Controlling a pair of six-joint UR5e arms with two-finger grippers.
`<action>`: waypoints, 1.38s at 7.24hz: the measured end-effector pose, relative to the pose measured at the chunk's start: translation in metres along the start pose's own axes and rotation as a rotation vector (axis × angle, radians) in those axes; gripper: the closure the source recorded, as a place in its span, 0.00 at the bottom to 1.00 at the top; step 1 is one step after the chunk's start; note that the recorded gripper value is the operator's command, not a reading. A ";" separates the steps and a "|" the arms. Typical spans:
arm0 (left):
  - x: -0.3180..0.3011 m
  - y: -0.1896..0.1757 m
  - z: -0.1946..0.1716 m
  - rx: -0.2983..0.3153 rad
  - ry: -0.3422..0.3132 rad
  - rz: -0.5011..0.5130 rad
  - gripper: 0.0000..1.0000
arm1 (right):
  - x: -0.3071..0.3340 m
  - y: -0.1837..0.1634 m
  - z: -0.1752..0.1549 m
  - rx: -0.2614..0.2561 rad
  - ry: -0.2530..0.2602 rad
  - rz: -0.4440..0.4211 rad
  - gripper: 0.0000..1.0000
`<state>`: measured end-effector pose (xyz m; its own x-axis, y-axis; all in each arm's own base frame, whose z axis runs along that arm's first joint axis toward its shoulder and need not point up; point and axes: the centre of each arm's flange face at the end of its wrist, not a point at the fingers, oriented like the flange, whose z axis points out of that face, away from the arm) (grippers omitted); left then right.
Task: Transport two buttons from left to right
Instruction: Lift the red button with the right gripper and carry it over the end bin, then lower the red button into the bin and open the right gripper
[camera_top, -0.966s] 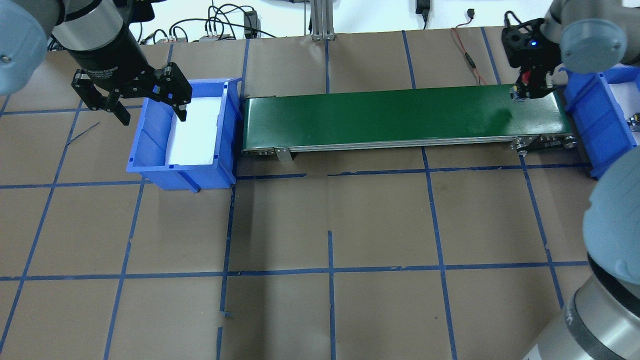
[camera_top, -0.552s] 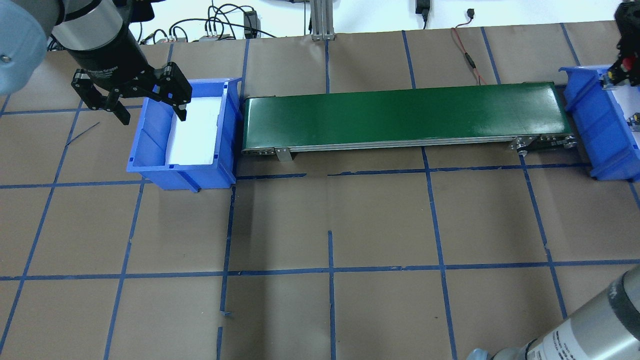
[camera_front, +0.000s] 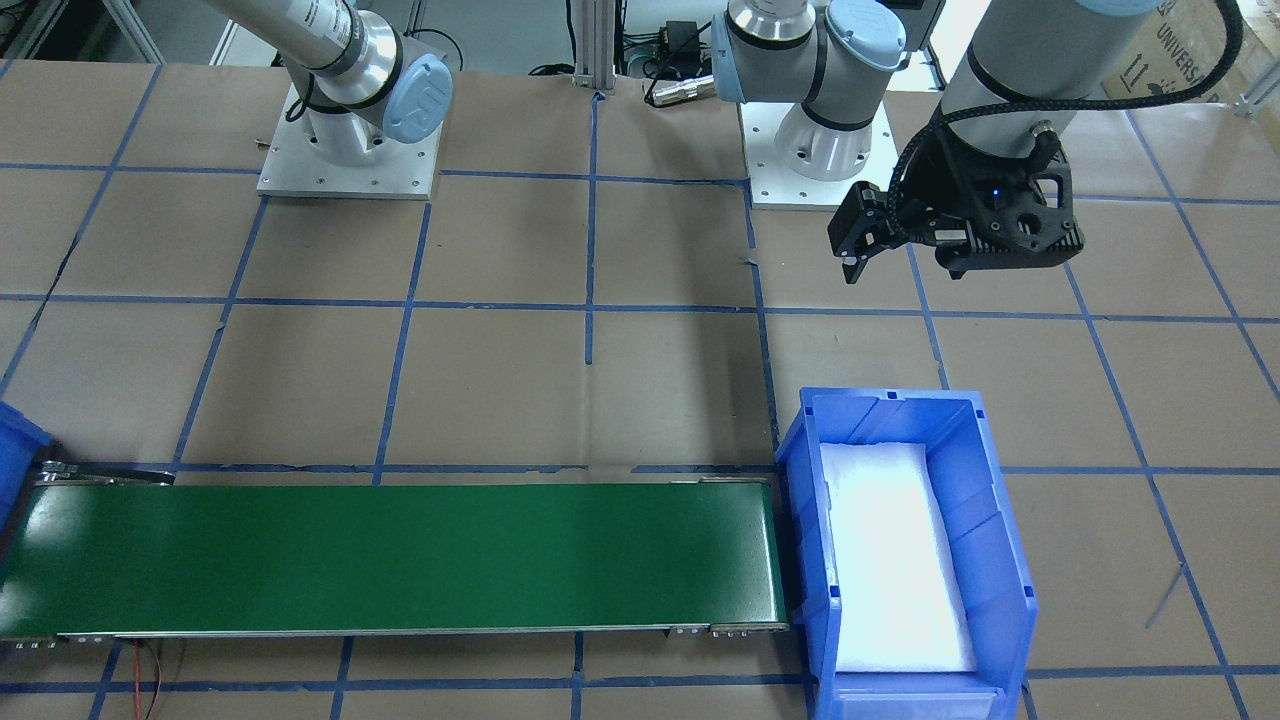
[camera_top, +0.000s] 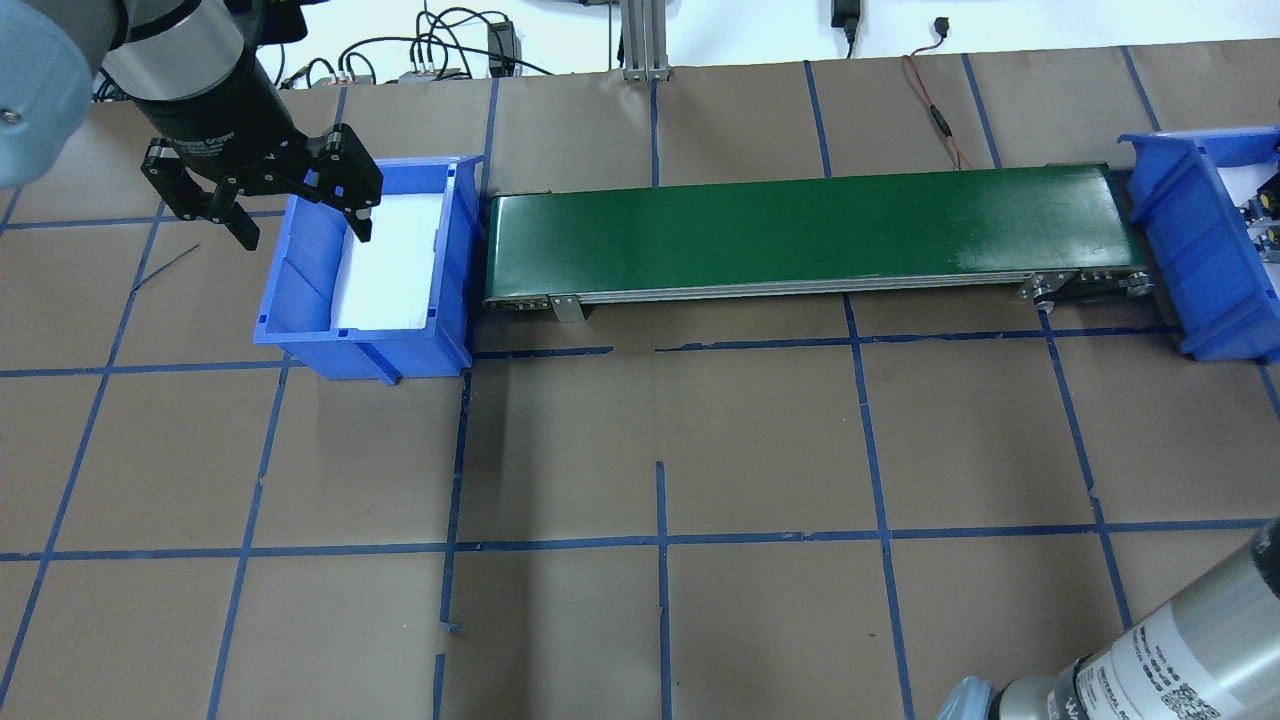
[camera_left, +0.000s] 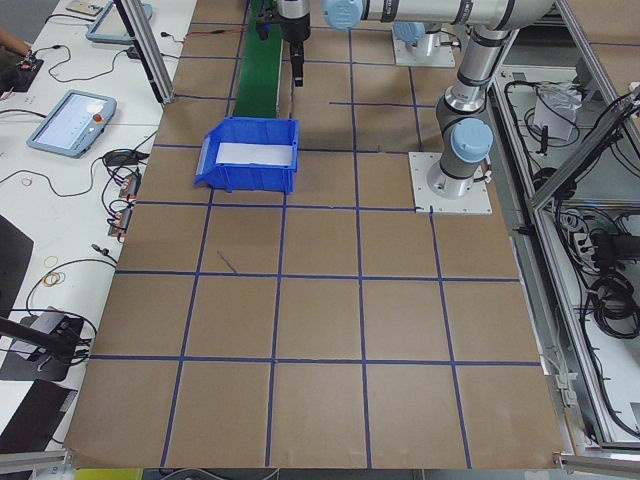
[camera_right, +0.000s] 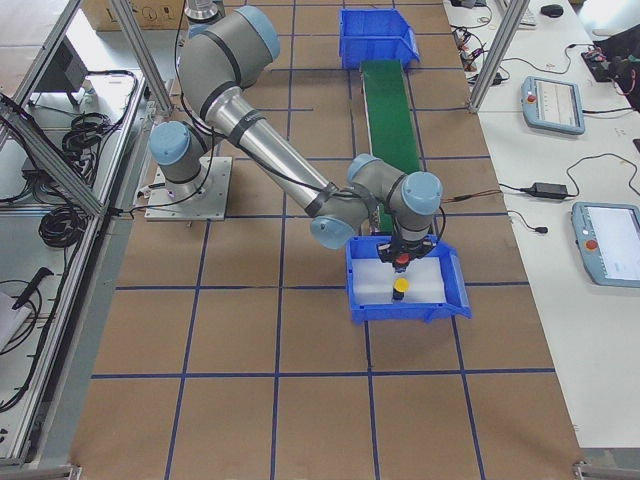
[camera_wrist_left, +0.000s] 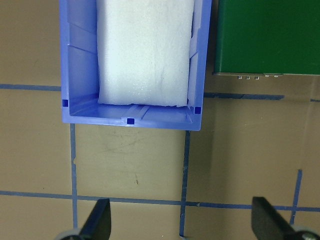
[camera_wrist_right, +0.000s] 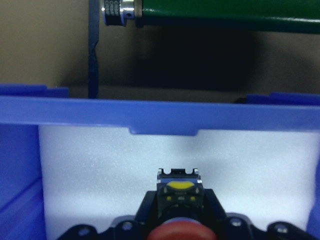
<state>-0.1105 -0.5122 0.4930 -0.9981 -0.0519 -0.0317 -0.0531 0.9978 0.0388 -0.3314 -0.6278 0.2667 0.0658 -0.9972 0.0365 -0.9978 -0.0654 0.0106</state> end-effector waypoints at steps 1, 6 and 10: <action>0.000 0.000 0.000 0.000 0.000 0.000 0.00 | -0.003 0.001 0.012 0.003 -0.024 0.008 0.89; -0.001 0.000 0.000 -0.001 0.000 -0.001 0.00 | -0.008 -0.001 0.024 0.014 -0.052 0.012 0.04; -0.002 -0.001 0.000 0.000 0.000 -0.003 0.00 | -0.013 -0.009 -0.065 0.003 -0.033 0.012 0.05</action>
<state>-0.1083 -0.5126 0.4931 -0.9980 -0.0546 -0.0316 -0.0558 0.9977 0.0387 -0.3223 -0.6117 0.3312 0.0532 -0.9986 0.0039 -0.9986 -0.0531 0.0078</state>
